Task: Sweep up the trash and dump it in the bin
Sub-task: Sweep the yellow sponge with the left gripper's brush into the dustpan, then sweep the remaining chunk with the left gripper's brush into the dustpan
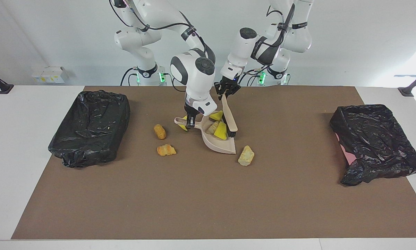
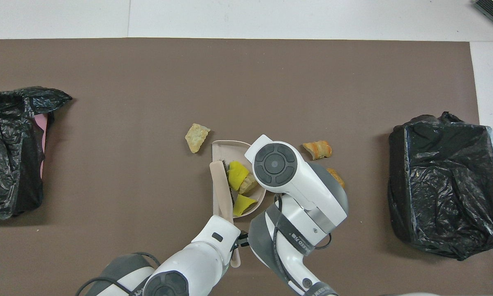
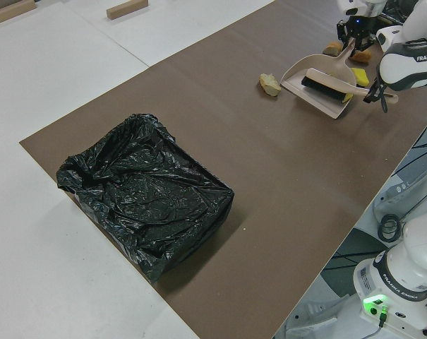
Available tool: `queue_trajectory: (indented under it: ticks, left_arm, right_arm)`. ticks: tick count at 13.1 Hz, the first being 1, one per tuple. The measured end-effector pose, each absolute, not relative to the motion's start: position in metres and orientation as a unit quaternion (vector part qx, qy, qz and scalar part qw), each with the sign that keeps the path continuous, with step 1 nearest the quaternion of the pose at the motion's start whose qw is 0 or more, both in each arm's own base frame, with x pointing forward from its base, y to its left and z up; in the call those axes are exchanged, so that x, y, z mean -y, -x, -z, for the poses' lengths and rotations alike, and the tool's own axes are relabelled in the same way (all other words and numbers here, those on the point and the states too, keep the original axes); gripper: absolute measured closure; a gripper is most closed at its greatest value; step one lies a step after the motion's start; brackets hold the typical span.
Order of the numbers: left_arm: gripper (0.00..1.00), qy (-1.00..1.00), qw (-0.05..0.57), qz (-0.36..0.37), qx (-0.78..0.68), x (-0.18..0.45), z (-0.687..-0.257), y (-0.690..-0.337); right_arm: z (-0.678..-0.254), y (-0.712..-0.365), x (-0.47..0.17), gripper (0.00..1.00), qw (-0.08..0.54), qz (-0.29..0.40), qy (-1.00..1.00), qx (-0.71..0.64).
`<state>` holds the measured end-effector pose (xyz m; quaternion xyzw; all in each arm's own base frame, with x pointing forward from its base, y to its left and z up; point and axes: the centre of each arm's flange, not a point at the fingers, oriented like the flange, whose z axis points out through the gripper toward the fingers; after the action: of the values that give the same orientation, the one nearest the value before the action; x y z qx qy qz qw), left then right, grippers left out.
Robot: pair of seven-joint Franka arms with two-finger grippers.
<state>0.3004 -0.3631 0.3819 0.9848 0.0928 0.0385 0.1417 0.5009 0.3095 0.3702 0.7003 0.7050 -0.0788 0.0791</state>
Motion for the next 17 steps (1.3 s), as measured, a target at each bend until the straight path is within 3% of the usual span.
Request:
queue_trajectory:
  ticks: [6, 11, 15, 17]
  left_arm:
    - [0.74, -0.976, 0.148, -0.051, -0.152, 0.331, -0.389, -0.356]
    - [0.74, -0.991, 0.109, -0.054, -0.059, 0.273, -0.412, -0.427]
    - [0.74, -0.999, 0.025, -0.036, 0.019, 0.248, -0.417, -0.500]
    - [0.74, -0.998, -0.006, -0.033, 0.061, 0.242, -0.393, -0.536]
  right_arm:
    - [-0.370, -0.499, -0.309, 0.68, 0.079, 0.079, -0.702, -0.703]
    - [-0.370, -0.499, -0.309, 0.68, 0.080, 0.079, -0.703, -0.702]
    - [-0.370, -0.499, -0.309, 0.68, 0.080, 0.079, -0.704, -0.701]
    - [-0.370, -0.498, -0.309, 0.68, 0.080, 0.080, -0.704, -0.701]
